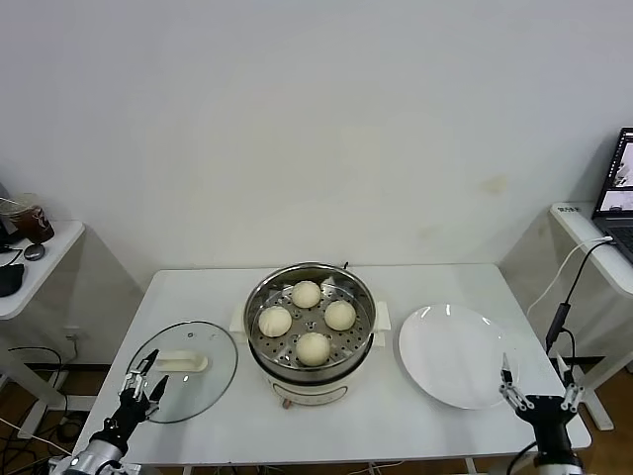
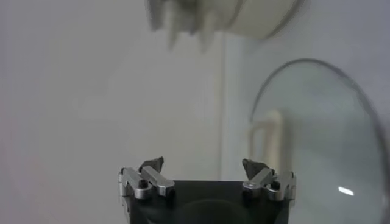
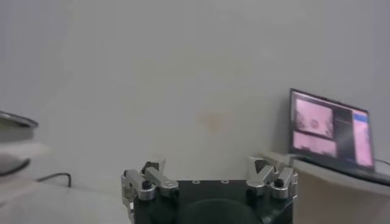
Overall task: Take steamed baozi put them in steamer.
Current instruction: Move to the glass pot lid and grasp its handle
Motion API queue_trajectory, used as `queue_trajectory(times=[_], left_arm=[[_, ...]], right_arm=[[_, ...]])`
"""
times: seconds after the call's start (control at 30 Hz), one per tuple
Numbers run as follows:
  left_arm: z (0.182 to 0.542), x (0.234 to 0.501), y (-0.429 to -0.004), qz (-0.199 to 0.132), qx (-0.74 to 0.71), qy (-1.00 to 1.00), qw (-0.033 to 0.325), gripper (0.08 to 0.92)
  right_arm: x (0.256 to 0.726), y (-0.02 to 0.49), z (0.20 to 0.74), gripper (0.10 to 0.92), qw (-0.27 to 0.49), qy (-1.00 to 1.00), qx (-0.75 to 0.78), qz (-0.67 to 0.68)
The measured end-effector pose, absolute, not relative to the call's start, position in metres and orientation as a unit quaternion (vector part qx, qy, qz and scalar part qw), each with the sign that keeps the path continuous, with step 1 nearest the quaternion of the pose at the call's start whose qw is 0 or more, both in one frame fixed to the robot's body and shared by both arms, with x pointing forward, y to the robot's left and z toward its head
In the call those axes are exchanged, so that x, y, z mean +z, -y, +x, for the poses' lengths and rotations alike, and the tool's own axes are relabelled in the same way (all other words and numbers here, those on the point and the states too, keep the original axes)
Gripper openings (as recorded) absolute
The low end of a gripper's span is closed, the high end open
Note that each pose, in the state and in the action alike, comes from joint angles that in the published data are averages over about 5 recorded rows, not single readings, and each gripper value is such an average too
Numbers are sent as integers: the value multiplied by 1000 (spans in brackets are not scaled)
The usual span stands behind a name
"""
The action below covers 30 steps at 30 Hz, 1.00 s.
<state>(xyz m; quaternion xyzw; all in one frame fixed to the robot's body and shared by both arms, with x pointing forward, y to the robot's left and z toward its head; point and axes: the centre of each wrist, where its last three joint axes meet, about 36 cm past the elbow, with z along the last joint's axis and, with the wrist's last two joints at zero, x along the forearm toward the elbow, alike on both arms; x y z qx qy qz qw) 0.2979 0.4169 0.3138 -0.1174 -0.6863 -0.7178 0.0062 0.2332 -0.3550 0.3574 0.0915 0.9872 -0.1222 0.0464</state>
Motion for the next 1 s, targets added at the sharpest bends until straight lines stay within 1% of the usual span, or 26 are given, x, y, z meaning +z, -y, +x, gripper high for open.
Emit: queue_trajectory(times=[0.13,0.3,0.6,0.93,1.0], left_arm=[[306,307,-417,-130,-734,667,5,823],[323,303,-419,-138,-748,649,1,823],[356,299,-420,-139,-764,630,-7,823],[388,290,-427,-140,-772,620,2,823],[393,288,-427,-140,-772,620,4,811]], right_arm=[[353,353,227,823,33,-987,-122,101],[346,350,219,823,16,-987,-122,103],[342,343,214,823,-4,-987,-125,100],[339,340,211,823,-13,-987,-128,95],[338,339,212,823,-14,-987,-128,94]])
